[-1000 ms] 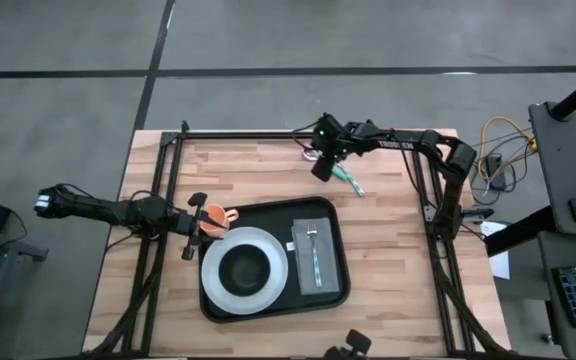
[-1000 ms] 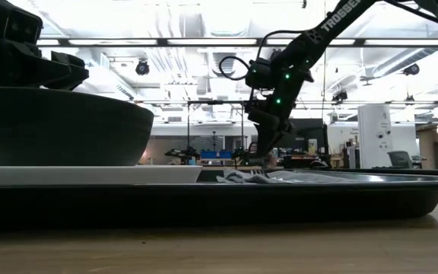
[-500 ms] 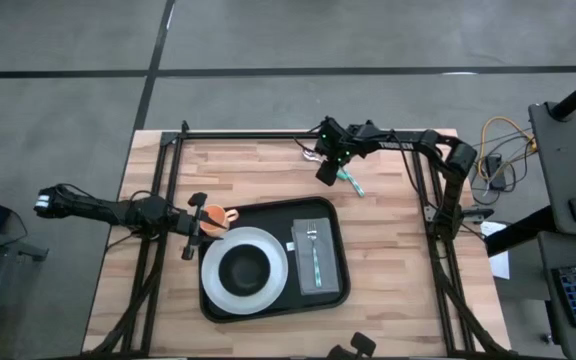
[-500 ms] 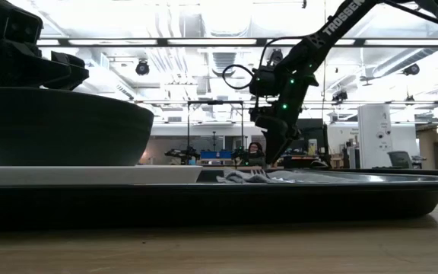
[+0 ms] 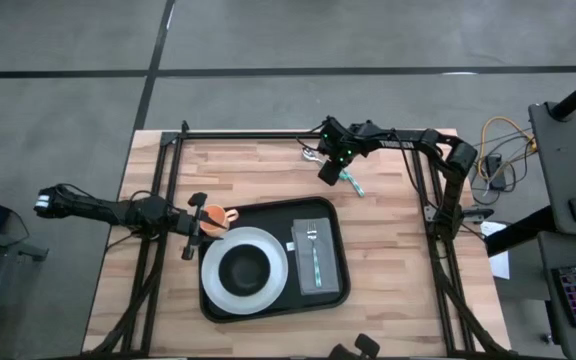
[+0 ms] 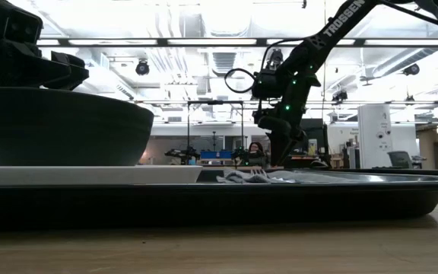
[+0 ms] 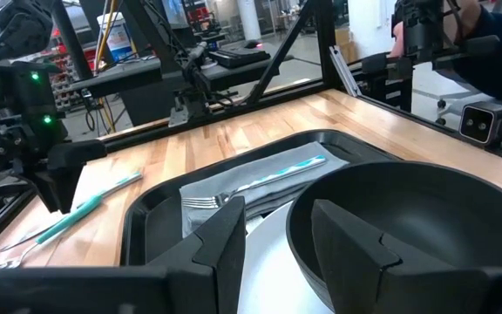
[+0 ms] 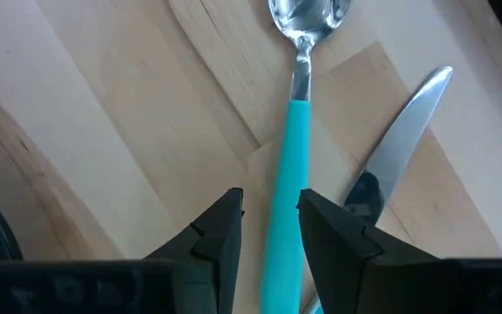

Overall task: Set up tray
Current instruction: Put the green spoon on the gray napkin to the left of the green patterned fork

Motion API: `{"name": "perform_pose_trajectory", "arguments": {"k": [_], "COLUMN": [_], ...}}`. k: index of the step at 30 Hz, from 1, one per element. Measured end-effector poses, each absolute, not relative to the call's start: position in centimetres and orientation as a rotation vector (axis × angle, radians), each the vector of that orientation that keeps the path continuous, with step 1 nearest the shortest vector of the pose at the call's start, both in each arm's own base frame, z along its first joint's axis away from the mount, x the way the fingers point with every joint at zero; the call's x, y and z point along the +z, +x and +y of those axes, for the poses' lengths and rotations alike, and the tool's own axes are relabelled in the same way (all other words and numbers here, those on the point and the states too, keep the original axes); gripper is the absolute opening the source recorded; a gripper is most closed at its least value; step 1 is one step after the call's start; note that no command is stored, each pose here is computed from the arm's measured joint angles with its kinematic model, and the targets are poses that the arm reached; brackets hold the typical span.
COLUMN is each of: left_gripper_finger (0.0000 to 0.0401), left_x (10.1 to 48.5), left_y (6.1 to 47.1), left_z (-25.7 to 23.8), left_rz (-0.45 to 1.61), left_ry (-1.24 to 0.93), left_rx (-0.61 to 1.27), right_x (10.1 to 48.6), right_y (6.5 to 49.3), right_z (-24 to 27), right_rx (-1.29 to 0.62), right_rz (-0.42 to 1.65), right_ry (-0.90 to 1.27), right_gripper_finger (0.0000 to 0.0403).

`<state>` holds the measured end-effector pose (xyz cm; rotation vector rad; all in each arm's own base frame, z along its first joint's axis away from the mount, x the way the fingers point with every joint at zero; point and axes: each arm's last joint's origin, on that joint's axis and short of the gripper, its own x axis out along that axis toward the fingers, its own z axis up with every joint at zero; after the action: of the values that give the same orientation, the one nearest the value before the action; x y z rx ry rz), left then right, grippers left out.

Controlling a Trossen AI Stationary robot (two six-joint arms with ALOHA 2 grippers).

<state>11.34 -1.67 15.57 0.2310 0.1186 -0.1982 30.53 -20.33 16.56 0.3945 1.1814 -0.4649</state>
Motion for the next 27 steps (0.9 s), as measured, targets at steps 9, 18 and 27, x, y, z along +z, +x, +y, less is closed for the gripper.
{"name": "perform_pose_trajectory", "arguments": {"k": [9,18,27], "left_gripper_finger": [0.0116,0.0116,0.0116], "left_x": [15.57,15.57,15.57], "left_y": [11.34,11.34,11.34], "left_z": [-1.67,-1.67,-1.67], "left_rz": [0.118,0.118,0.119], "left_ry": [0.231,0.231,0.231], "left_rx": [-0.198,-0.198,-0.198], "right_x": [16.11,15.71,15.61], "right_y": [30.24,29.97,29.88], "right_z": [-20.07,-19.86,-19.81], "right_rx": [-0.464,-0.469,-0.480], "right_rz": [1.197,1.211,1.216], "right_ry": [0.438,0.472,0.485], "right_gripper_finger": [0.0105,0.0105,0.0105]}}
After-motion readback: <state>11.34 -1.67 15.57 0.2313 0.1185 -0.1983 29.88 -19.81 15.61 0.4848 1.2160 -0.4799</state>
